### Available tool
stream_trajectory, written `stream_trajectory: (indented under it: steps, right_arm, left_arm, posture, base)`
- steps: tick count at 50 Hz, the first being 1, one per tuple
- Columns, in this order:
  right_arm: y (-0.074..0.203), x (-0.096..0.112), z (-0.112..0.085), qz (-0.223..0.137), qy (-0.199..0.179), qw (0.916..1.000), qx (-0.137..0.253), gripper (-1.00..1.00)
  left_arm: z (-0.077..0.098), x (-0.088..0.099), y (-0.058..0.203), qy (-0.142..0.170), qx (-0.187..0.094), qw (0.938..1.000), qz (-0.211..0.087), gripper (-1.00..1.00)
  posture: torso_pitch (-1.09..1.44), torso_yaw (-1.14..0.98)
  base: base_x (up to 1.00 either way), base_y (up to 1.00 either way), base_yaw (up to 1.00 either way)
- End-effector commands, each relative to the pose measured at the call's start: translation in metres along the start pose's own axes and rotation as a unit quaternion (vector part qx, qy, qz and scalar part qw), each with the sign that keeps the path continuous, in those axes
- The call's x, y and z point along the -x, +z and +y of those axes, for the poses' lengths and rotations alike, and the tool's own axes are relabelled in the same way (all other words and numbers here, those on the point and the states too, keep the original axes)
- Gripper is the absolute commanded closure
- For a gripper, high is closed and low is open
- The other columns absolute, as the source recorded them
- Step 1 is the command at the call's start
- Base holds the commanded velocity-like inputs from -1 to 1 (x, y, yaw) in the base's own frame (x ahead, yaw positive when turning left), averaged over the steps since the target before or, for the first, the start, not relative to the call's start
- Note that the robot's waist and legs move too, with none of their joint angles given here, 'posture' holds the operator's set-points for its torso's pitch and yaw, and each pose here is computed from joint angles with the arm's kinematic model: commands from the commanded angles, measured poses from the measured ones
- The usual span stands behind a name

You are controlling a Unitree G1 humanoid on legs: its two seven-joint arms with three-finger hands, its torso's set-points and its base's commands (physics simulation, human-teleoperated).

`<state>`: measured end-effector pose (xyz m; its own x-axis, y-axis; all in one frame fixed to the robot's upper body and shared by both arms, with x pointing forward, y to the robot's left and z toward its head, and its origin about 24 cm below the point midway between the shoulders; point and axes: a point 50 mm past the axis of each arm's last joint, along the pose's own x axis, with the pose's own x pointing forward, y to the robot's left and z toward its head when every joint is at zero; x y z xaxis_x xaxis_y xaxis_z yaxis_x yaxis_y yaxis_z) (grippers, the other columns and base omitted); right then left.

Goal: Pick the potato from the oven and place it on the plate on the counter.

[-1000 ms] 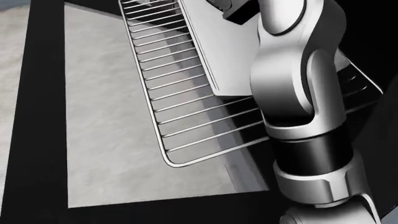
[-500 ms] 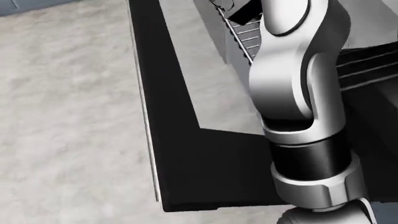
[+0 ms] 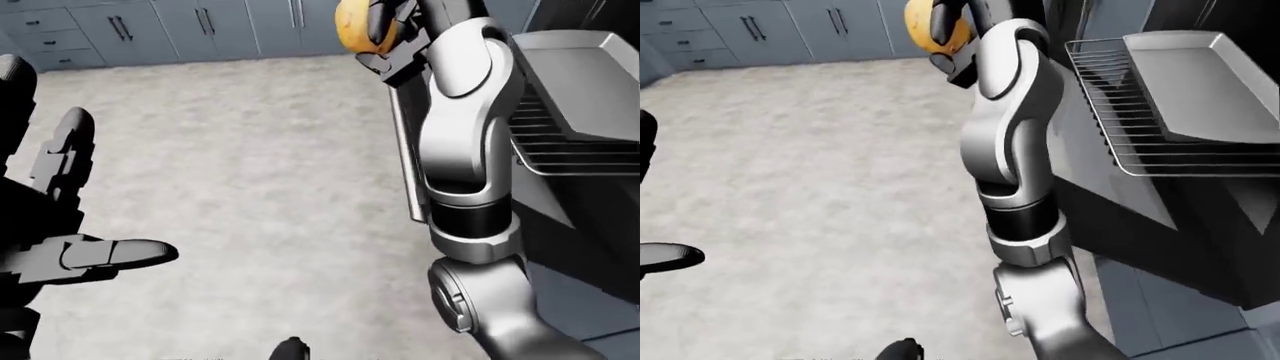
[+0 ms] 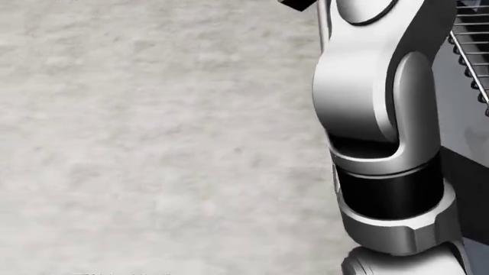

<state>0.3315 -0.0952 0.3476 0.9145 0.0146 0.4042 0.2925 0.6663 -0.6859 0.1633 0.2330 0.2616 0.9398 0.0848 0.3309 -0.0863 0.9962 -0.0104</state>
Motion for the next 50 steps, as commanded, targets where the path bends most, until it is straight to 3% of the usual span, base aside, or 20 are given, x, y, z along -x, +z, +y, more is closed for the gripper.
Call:
stream_trajectory:
  steps: [1, 16, 28, 34, 38, 50]
  right_arm:
    - [0.012, 0.003, -0.014, -0.025, -0.035, 0.9991, -0.004, 1.0]
    - [-0.003, 0.022, -0.005, -0.021, -0.024, 0.9986, -0.041, 1.0]
    - [-0.042, 0.054, 0.006, 0.001, -0.017, 0.9977, -0.066, 1.0]
    - [-0.065, 0.066, 0.022, 0.018, -0.008, 0.9961, -0.086, 1.0]
    - [-0.072, 0.067, 0.014, 0.026, -0.02, 0.995, -0.094, 1.0]
    - [-0.081, 0.07, 0.013, 0.037, -0.027, 0.9937, -0.103, 1.0]
  left_arm:
    - [0.001, -0.001, 0.006, 0.005, -0.005, 0.9998, -0.02, -1.0]
    - [-0.009, -0.011, -0.005, -0.002, 0.002, 0.9999, -0.012, -1.0]
    - [-0.015, -0.016, -0.004, -0.005, 0.001, 0.9999, -0.012, -1.0]
    - [-0.026, -0.017, -0.009, -0.016, 0.004, 0.9998, -0.007, -1.0]
    - [-0.028, -0.017, -0.01, -0.019, 0.004, 0.9998, -0.007, -1.0]
    - [-0.028, -0.014, -0.012, -0.019, 0.001, 0.9998, -0.008, -1.0]
  posture:
    - [0.2, 0.0]
    - [0.2, 0.0]
    - [0.2, 0.0]
    - [0.2, 0.0]
    - [0.2, 0.0]
    - [0.2, 0.0]
  base:
    - [0.0, 1.0, 0.0]
    - [0.0, 1.0, 0.0]
    - [0.02, 1.0, 0.0]
    - [0.71, 0.7, 0.0]
    - [0.84, 0.4, 0.0]
    - [1.0, 0.0, 0.0]
